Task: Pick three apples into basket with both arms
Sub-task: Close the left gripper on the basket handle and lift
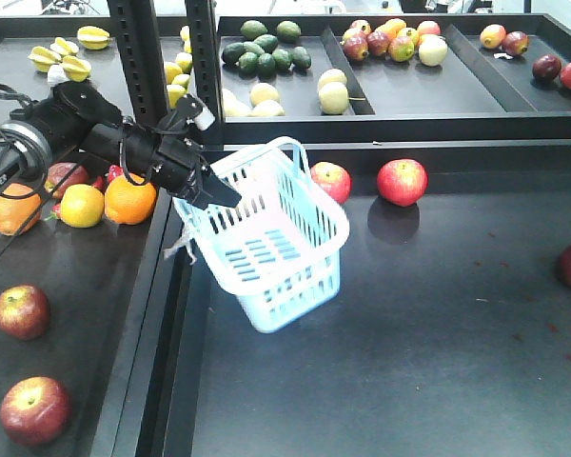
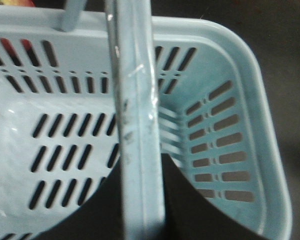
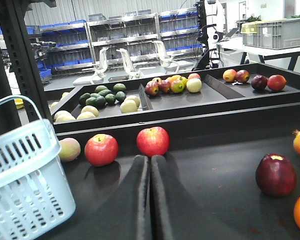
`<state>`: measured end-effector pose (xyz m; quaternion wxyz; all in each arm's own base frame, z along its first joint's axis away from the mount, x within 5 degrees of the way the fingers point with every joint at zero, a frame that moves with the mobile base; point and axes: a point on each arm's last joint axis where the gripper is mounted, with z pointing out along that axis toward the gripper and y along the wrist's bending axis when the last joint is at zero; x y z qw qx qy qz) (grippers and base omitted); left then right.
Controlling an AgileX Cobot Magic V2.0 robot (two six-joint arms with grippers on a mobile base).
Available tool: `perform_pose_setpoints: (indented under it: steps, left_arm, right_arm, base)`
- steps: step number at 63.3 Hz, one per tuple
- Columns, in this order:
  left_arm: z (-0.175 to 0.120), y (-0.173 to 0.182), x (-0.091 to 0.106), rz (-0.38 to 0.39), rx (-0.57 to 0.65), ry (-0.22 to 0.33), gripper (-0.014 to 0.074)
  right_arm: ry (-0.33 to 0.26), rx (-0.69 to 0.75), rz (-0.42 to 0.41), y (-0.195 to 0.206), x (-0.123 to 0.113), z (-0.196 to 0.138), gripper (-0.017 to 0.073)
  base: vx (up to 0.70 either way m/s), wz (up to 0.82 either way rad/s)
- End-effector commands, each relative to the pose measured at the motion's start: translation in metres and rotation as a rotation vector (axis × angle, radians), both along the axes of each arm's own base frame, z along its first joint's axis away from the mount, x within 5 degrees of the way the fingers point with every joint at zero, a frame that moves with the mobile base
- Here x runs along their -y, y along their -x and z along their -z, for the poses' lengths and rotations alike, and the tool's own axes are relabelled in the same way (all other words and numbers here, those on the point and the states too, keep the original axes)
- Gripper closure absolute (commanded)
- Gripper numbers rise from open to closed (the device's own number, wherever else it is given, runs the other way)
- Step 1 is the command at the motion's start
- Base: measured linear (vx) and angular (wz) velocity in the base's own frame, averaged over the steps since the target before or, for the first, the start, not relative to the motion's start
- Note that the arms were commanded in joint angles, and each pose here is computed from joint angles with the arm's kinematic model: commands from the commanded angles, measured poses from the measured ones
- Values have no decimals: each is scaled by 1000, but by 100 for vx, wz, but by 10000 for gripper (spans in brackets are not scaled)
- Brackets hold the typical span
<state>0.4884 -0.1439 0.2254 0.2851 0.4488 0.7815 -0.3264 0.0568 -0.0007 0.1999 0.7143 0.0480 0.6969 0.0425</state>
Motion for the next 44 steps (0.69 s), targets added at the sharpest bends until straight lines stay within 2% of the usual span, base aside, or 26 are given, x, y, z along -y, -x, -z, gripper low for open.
perform_pose_setpoints:
  steps: [1, 15, 24, 30, 35, 41, 44]
  left_arm:
    - [-68, 19, 13, -4, 30, 147, 601]
    - [-85, 37, 42, -82, -141, 160, 601]
    - [-104, 58, 68, -91, -207, 167, 601]
    - [-110, 73, 86, -113, -254, 120, 601]
    - [-115, 85, 96, -158, -272, 46, 601]
    - [-125, 103, 106, -179, -255, -19, 601]
    - [-136, 115, 108, -174, -240, -28, 601]
  right_arm:
    - [17, 71, -2, 1, 0, -3, 561]
    - [17, 71, -2, 1, 0, -3, 561]
    - [17, 70, -2, 1, 0, -3, 561]
    - [17, 70, -2, 1, 0, -3, 561]
    - [17, 70, -2, 1, 0, -3, 561]
    - [17, 70, -2, 1, 0, -3, 561]
    - [17, 70, -2, 1, 0, -3, 561]
  base:
    - [0, 0]
    - [0, 0]
    - [0, 0]
    - [0, 0]
    - [0, 0]
    - [0, 0]
    - [0, 0]
